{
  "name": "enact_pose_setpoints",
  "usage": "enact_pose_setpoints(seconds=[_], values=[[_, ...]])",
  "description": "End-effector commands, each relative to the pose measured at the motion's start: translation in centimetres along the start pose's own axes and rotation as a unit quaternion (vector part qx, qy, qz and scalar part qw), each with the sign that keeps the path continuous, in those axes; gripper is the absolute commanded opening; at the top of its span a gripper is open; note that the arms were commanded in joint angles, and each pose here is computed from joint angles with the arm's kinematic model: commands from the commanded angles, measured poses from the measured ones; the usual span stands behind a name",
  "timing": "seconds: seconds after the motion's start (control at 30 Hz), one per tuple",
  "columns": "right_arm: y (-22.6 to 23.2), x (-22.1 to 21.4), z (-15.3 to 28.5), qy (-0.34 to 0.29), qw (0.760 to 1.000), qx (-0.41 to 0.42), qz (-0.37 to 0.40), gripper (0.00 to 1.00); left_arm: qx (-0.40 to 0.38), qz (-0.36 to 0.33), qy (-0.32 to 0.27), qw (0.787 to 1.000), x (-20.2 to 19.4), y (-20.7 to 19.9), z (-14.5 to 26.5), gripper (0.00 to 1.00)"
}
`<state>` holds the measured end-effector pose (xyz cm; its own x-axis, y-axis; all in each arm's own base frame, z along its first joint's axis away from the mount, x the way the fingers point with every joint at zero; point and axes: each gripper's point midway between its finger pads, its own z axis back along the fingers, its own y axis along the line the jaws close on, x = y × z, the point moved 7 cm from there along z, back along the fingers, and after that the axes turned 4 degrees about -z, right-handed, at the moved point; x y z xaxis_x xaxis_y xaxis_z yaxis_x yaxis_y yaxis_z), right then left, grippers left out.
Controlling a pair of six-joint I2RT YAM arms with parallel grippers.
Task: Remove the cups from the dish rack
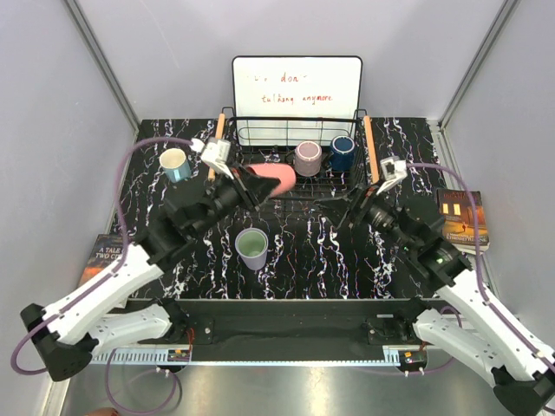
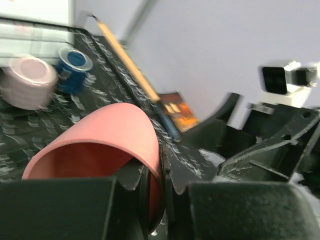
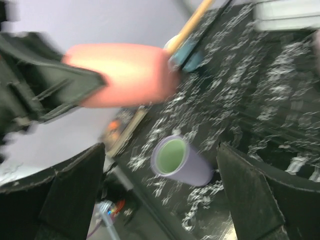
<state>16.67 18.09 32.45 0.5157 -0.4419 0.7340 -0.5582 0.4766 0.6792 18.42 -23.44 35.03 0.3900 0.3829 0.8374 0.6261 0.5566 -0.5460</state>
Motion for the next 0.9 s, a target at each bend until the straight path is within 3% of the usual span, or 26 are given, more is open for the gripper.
enact_pose_setpoints(seconds=[0.0,0.13,0.27,0.47,0.87], values=[[-2.6,2.2,2.0,-0.03,0.981,-0.176,0.077,1.0,0.119,-0.107,-0.028,0.987,5.9,0.1,3.7,0.0],[-3.6,2.8,2.1,-0.038,0.968,-0.229,0.092,1.0,0.207,-0.129,0.081,0.966,4.9,1.6,4.7,0.0],[-4.4,2.4,0.7,-0.014,0.965,-0.245,0.091,1.0,0.269,-0.151,0.236,0.922,0.9,3.4,6.4,0.0],[-5.4,1.5,-0.5,0.01,0.963,-0.258,0.083,1.0,0.301,-0.176,0.295,0.89,-0.8,4.3,8.3,0.0],[-6.5,0.6,-0.6,0.01,0.961,-0.266,0.077,1.0,0.258,-0.195,0.376,0.868,-2.8,3.5,8.0,0.0]])
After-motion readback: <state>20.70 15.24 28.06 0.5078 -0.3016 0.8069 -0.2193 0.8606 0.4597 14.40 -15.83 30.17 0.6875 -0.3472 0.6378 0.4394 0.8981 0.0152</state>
